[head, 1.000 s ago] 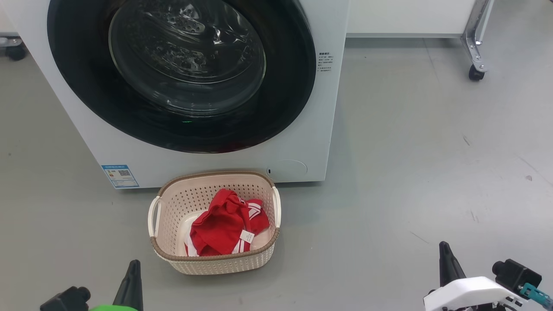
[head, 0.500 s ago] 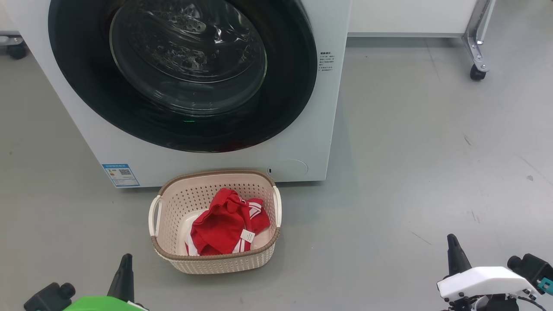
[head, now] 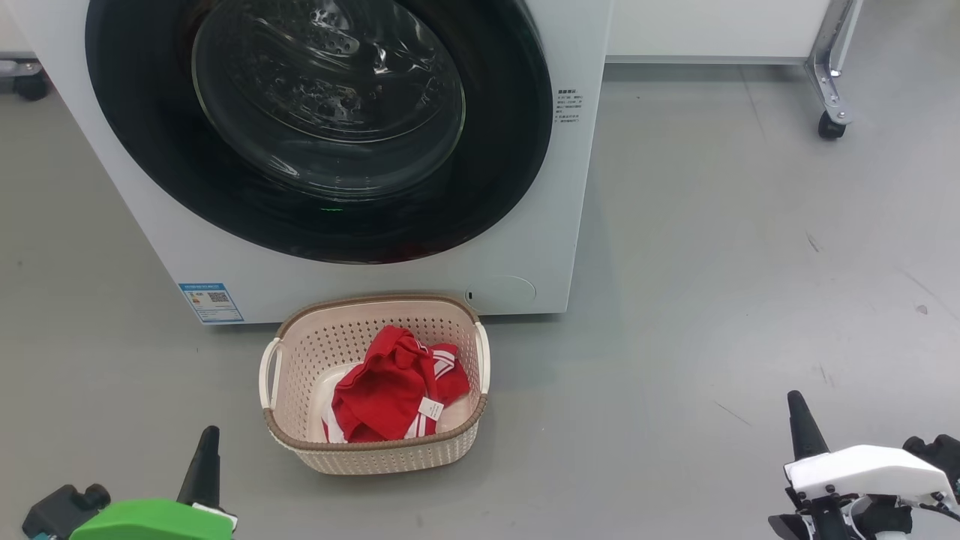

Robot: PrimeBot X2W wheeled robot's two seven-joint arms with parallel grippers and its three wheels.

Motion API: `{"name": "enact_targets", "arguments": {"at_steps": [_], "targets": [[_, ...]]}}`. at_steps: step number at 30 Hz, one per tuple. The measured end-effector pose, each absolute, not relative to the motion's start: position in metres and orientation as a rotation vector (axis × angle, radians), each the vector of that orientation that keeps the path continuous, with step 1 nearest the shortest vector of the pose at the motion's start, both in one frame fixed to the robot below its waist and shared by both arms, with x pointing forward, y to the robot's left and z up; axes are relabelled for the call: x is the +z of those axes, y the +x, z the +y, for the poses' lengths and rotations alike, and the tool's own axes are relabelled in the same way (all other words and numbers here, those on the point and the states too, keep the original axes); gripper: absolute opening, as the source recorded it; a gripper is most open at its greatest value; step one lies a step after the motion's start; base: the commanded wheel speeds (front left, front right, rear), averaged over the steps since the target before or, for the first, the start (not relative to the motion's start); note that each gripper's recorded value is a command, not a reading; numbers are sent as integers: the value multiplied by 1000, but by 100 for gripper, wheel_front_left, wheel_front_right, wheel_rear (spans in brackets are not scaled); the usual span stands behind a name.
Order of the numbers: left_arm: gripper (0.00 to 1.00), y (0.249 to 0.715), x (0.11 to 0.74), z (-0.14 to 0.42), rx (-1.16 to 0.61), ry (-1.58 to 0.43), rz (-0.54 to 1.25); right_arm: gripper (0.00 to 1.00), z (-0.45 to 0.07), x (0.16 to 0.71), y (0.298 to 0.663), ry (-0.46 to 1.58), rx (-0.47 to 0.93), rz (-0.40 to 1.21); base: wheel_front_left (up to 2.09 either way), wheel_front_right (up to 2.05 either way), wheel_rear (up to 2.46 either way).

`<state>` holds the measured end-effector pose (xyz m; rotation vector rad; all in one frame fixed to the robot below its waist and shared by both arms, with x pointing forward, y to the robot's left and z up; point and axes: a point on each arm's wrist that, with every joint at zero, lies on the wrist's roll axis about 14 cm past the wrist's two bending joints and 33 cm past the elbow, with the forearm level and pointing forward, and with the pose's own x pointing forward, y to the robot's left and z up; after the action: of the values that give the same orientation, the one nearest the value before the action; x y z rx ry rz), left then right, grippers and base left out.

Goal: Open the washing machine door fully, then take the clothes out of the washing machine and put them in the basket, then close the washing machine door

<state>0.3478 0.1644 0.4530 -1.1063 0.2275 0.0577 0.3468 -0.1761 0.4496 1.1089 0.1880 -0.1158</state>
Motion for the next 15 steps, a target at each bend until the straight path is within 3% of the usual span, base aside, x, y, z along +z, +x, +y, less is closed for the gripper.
{"name": "enact_targets", "arguments": {"at_steps": [15], "targets": [[0, 358, 461, 173, 66, -1313, 186, 0, -187, 460, 358, 1321, -121, 143, 0, 0, 0]]}}
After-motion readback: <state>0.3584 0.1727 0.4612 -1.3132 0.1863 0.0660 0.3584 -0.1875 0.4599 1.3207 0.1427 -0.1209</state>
